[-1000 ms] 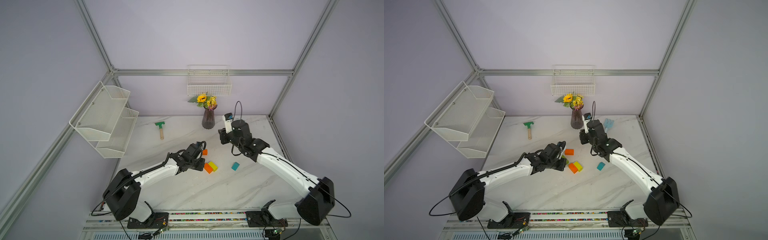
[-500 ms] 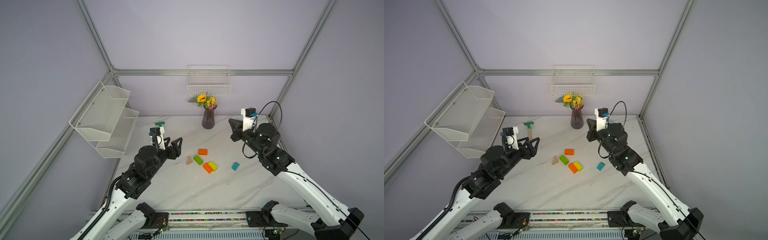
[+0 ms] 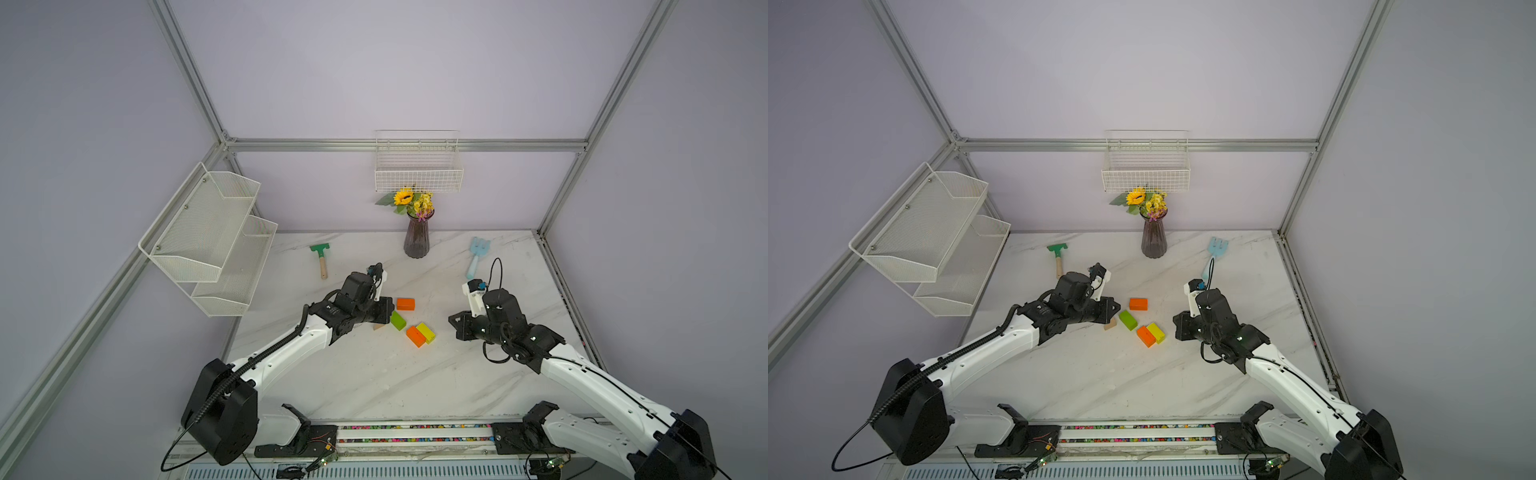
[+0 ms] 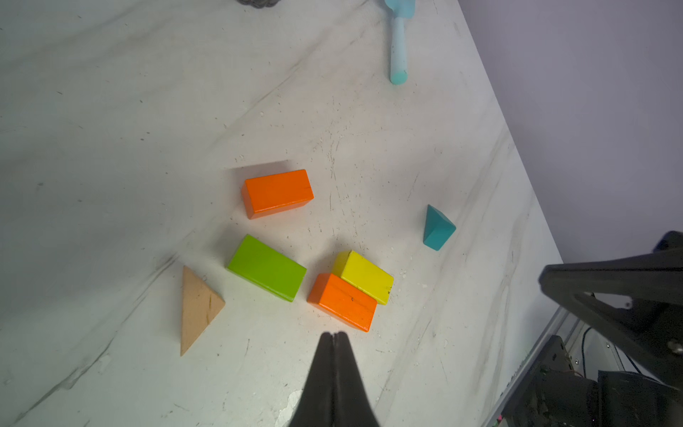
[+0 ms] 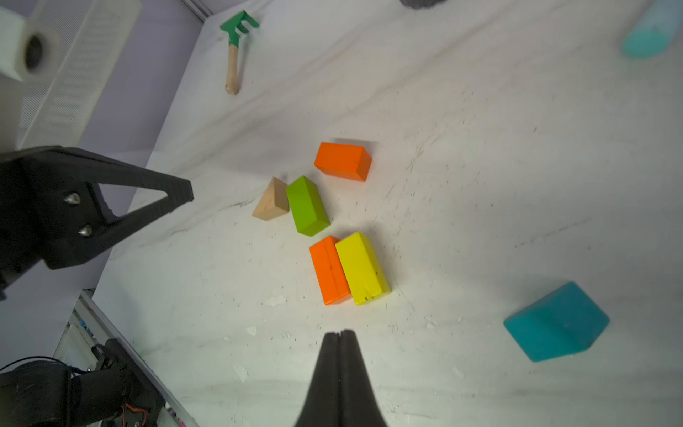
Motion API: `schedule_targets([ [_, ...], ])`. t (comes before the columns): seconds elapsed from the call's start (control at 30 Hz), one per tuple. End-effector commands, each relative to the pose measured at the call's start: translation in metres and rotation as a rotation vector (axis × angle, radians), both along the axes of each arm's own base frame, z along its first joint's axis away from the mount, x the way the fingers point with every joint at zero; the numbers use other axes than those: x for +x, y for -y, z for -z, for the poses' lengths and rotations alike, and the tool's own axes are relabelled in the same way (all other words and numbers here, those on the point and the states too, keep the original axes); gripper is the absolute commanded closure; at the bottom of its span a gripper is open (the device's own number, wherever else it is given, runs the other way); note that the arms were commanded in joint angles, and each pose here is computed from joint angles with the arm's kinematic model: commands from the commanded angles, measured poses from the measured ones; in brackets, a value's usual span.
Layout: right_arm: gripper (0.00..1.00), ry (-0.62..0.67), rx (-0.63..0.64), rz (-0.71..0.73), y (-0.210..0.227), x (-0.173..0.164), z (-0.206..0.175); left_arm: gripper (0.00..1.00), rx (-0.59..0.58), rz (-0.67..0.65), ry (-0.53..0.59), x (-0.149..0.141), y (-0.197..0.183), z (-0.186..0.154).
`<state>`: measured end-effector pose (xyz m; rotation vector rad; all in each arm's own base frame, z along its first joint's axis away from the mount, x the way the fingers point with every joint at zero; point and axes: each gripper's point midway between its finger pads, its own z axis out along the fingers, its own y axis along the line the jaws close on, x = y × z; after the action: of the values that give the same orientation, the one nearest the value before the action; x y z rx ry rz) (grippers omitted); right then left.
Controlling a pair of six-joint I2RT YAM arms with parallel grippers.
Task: Assemble a piece of candy with building blocks
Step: Assemble the building blocks at the center of the board.
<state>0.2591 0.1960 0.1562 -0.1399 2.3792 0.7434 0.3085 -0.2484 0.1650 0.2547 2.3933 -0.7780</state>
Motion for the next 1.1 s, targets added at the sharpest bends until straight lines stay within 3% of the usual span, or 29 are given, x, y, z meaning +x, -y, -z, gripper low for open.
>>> schedule_targets([
  [0.0, 1.00, -0.066, 0.048, -0.037, -0.016, -0.009, 0.018, 1.00, -0.044, 0.087, 0.018, -0.003, 0.024, -0.002],
  [0.37, 1.00, -0.108, -0.012, -0.039, -0.021, -0.006, 0.064, 1.00, 0.042, 0.155, -0.111, 0.000, 0.062, 0.059],
  [0.63, 1.00, -0.111, -0.102, -0.053, -0.024, 0.011, 0.094, 1.00, 0.081, 0.134, -0.086, 0.011, 0.063, 0.058],
  [1.07, 1.00, -0.111, -0.109, -0.090, -0.036, 0.020, 0.106, 1.00, 0.089, 0.133, -0.120, 0.008, 0.066, 0.070],
])
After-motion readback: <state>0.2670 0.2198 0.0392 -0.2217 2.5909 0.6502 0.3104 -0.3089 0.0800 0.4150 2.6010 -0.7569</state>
